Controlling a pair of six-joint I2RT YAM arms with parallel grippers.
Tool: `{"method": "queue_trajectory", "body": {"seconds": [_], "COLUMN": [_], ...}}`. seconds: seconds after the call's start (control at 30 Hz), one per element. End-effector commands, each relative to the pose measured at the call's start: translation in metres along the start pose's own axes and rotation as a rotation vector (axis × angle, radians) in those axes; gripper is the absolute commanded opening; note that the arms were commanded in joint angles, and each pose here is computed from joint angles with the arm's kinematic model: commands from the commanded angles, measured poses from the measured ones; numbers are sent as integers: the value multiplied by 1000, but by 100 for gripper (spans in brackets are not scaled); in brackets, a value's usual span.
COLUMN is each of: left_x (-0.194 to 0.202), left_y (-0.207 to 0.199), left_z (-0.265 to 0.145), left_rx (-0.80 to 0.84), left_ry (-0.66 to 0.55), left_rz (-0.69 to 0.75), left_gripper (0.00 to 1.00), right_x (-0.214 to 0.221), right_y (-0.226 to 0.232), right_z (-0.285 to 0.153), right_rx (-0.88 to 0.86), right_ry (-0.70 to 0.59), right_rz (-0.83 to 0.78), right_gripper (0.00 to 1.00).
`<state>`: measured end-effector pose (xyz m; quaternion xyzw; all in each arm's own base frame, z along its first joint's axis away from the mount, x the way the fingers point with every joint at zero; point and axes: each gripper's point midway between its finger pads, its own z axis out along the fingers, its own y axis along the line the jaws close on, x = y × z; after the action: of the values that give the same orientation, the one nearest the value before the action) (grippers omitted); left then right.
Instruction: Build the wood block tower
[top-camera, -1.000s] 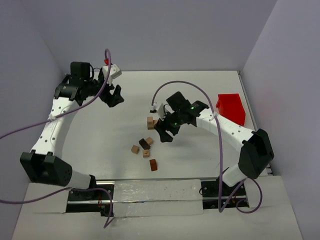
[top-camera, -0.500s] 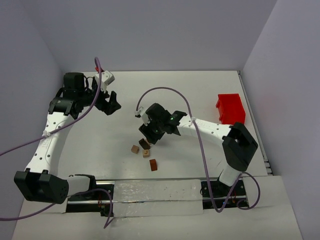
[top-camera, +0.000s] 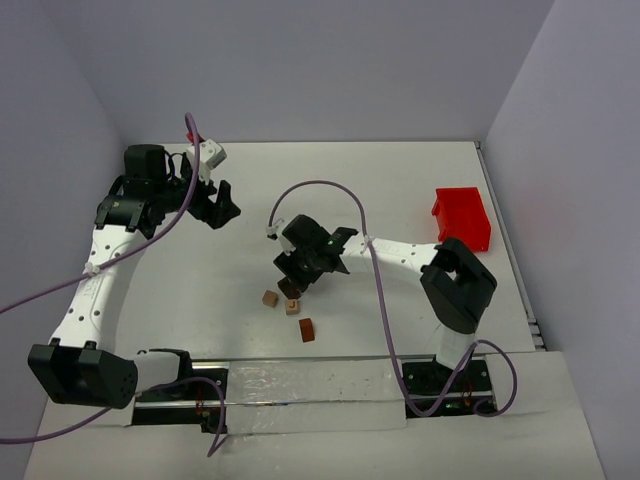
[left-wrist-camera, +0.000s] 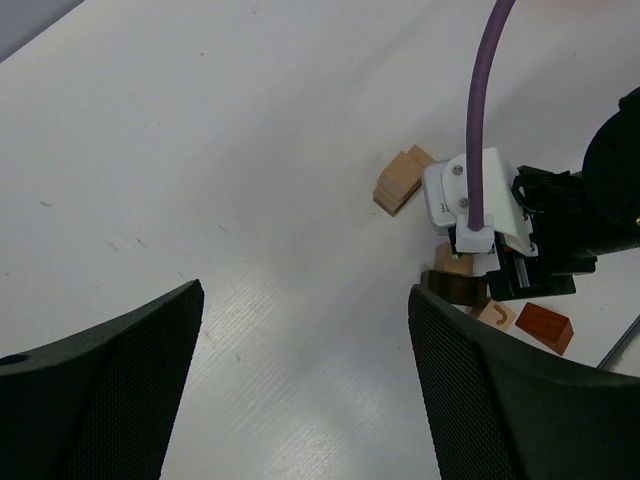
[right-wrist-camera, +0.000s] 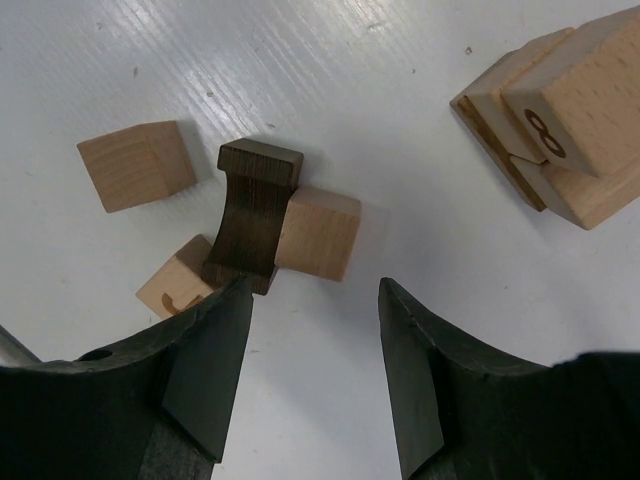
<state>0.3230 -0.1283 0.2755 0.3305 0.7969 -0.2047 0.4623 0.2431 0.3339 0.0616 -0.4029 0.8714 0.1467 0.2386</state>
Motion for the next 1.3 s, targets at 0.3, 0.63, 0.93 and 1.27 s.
{"method": "queue_trajectory", "body": {"seconds": [0.3, 0.63, 0.93, 1.27], "left_x": [-8, -1, 0, 7], "left_y": [2, 1, 0, -18], "left_z": [-5, -6, -5, 1], "left_rx": [-8, -12, 2, 141], "left_ry": [-34, -23, -19, 26], "left_rz": [45, 66, 77, 54], "left_gripper": [89, 89, 90, 99], "right_x": [-11, -8, -8, 17], "right_y": [2, 0, -3, -54], "right_z": [28, 20, -31, -128], "right_rx": [30, 28, -47, -270], "right_ry": [-4, -26, -80, -98], "right_rz": [21, -11, -145, -467], "right_gripper": [61, 47, 12, 1]}}
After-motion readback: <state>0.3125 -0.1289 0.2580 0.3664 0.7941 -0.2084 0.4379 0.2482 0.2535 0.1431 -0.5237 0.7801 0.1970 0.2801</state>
